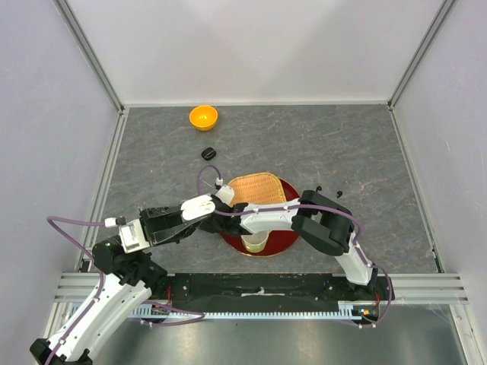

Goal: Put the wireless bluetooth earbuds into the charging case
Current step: Pick up the earbud from the center of the board.

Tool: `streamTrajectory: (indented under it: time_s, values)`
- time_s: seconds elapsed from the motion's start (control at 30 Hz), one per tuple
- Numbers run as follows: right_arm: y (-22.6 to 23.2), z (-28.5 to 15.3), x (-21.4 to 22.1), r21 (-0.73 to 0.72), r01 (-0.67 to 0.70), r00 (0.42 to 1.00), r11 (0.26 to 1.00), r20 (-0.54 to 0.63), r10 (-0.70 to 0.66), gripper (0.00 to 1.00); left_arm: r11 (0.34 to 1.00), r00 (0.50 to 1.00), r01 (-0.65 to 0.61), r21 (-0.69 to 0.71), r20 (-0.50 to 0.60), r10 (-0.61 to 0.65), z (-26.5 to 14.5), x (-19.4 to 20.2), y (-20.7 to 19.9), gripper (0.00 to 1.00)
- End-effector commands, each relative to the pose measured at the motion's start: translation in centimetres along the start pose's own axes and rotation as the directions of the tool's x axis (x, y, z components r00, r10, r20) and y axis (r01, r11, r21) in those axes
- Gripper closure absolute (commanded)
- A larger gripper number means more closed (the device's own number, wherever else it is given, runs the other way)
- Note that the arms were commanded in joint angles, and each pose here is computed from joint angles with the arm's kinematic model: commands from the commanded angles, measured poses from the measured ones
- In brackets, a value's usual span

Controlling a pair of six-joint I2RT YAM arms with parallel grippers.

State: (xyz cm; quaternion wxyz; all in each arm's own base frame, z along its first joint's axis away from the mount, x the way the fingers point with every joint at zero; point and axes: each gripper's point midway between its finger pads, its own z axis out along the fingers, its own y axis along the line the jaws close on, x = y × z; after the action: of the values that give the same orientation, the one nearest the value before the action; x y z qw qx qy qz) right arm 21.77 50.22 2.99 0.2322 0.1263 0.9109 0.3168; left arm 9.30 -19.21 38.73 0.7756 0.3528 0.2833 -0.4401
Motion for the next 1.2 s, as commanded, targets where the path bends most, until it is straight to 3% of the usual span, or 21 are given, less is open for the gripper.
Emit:
streamTrajectory:
  time_s: [0.0, 0.7, 0.9, 1.17]
  values:
    - [-1.0, 1.2, -0.2, 0.028, 0.035, 0.999, 0.999, 0.013, -0.035, 0.76, 0.998, 0.998, -0.051, -0.019, 0.024, 0.052, 0.1, -0.9, 0.5, 0.98]
    - [-0.3, 0.7, -1.4, 0.008, 0.084, 0.996, 0.996, 0.042, -0.084, 0.82, 0.998, 0.998, -0.055, -0.022, 0.018, 0.055, 0.3, -0.8, 0.6, 0.98]
    - [-0.1, 0.8, -1.1, -0.007, 0.09, 0.996, 0.996, 0.018, -0.09, 0.73, 0.998, 0.999, -0.052, -0.021, 0.015, 0.052, 0.3, -0.7, 0.6, 0.98]
    - [-0.1, 0.8, -1.2, -0.01, 0.089, 0.996, 0.996, 0.022, -0.089, 0.84, 0.998, 0.999, -0.052, -0.021, 0.014, 0.052, 0.4, -0.7, 0.7, 0.98]
